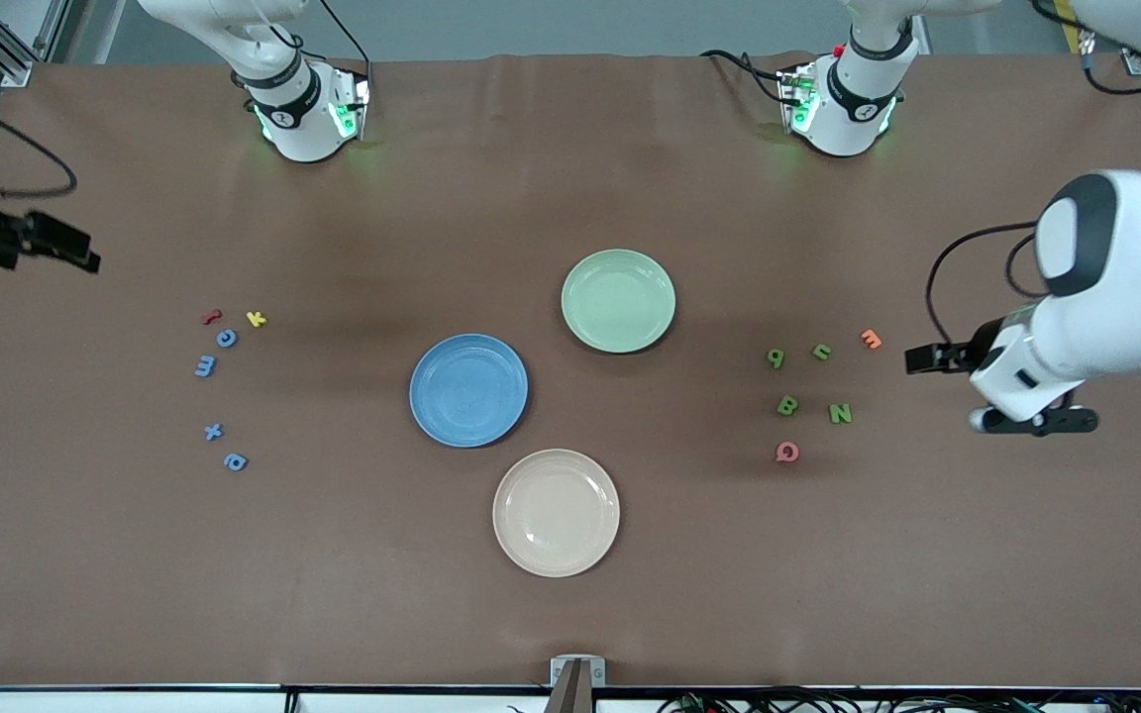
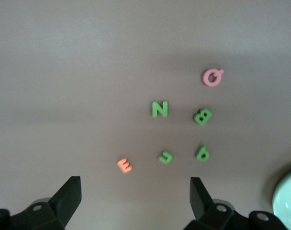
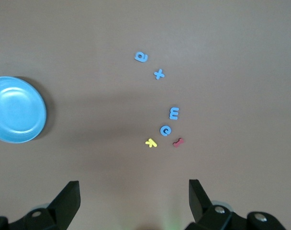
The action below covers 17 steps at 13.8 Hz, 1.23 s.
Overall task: Sort letters by color into matching plates
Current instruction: 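Reach the left gripper to green letters while the right gripper reaches blue letters, then grasp the green N with the left gripper while the right gripper grasps blue c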
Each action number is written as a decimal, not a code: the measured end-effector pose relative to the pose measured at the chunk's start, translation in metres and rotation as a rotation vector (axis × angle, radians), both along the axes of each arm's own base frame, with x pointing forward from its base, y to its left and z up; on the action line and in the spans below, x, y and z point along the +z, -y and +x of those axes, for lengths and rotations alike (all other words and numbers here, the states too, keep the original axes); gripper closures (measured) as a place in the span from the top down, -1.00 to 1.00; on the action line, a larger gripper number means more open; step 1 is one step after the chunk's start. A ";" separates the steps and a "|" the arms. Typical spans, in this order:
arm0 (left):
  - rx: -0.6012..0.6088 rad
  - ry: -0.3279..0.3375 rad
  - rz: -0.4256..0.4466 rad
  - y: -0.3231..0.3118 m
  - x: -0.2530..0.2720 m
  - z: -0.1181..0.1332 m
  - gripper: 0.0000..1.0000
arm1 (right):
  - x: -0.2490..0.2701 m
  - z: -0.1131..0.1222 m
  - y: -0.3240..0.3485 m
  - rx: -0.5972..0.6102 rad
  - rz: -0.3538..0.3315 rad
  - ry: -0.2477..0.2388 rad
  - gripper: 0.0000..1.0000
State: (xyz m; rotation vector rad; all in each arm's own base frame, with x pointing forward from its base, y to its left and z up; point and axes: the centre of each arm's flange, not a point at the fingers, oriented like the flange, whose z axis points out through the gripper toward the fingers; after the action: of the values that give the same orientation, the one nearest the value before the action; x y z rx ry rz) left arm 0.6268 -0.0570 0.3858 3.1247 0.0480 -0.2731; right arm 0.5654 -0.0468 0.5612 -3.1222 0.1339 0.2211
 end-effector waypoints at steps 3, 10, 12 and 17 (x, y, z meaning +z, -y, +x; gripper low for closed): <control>0.000 0.026 0.025 0.013 -0.047 0.002 1.00 | -0.045 0.021 0.012 -0.017 -0.003 -0.038 1.00; 0.000 0.121 0.014 0.011 -0.128 -0.017 1.00 | -0.177 -0.001 0.044 -0.065 -0.007 -0.005 0.76; 0.000 0.139 0.012 0.010 -0.147 -0.025 1.00 | -0.211 -0.017 0.052 -0.062 -0.007 0.016 0.61; -0.001 0.136 0.009 0.020 -0.181 -0.031 1.00 | -0.274 -0.061 0.073 -0.050 -0.009 0.066 0.61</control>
State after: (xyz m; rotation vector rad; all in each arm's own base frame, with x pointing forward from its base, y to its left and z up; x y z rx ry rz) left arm 0.5955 -0.0768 0.2047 3.1429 0.0478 -0.0605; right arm 0.5045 -0.1202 0.2871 -3.1261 0.2130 0.1165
